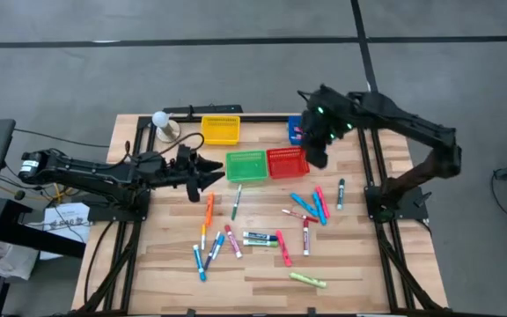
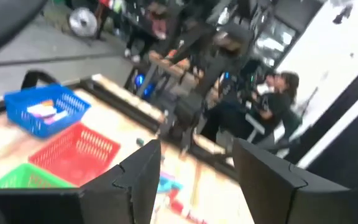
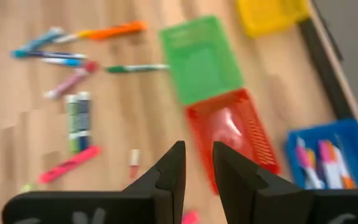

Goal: Pick & Place Markers
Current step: Put the yellow highlighter pen into the blue bin

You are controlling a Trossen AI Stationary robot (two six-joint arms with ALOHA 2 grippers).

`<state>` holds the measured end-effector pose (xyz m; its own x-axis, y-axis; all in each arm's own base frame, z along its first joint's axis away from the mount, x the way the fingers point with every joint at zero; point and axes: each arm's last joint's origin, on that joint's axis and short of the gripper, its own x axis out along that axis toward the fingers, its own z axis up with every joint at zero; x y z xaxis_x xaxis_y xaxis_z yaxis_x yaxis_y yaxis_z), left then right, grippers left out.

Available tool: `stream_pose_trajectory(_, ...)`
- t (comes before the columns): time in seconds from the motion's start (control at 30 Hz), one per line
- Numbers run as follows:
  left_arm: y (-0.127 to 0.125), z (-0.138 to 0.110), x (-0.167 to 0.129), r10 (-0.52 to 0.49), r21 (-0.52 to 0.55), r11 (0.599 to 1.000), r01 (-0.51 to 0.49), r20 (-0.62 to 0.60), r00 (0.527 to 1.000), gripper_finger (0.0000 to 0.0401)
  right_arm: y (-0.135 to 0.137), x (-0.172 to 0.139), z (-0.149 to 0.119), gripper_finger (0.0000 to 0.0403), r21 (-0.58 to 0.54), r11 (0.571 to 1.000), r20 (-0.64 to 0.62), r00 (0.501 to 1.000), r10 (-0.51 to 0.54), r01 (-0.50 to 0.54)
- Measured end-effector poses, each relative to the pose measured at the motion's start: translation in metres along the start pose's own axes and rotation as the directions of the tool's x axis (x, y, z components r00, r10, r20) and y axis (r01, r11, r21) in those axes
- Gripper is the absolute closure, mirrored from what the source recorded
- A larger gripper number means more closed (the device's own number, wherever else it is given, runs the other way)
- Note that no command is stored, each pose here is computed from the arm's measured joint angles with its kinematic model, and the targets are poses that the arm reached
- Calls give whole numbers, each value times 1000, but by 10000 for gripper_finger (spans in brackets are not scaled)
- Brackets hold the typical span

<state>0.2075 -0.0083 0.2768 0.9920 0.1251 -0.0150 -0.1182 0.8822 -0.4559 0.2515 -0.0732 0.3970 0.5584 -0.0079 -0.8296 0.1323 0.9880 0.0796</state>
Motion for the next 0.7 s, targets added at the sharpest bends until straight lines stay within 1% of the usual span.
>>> stream_pose_trajectory(0.17,2,-7,0,-24,6,1000,25,-95,995,203,51,-6,2,333,-81,991,59,992,111,-106)
stream_pose_trajectory(0.23,3,-12,-1,-37,-23,999,34,-159,987,203,68,-5,3,333,-94,986,71,986,148,-141)
stream_pose_trajectory(0.33,6,-25,-4,-33,-96,995,3,-306,952,203,90,2,4,333,-105,981,63,983,172,-164)
stream_pose_trajectory(0.4,8,-35,-8,-6,-155,986,-64,-412,911,203,104,9,3,333,-132,976,41,983,178,-171)
stream_pose_trajectory(0.47,10,-45,-13,20,-217,964,-151,-510,860,203,116,15,2,333,-166,972,17,985,169,-164)
stream_pose_trajectory(0.57,7,-56,-20,21,-309,915,-260,-607,794,203,130,25,0,333,-204,968,-12,990,144,-143)
stream_pose_trajectory(0.7,-2,-64,-26,-26,-404,856,-324,-659,752,203,134,27,-1,333,-217,970,-16,994,109,-110)
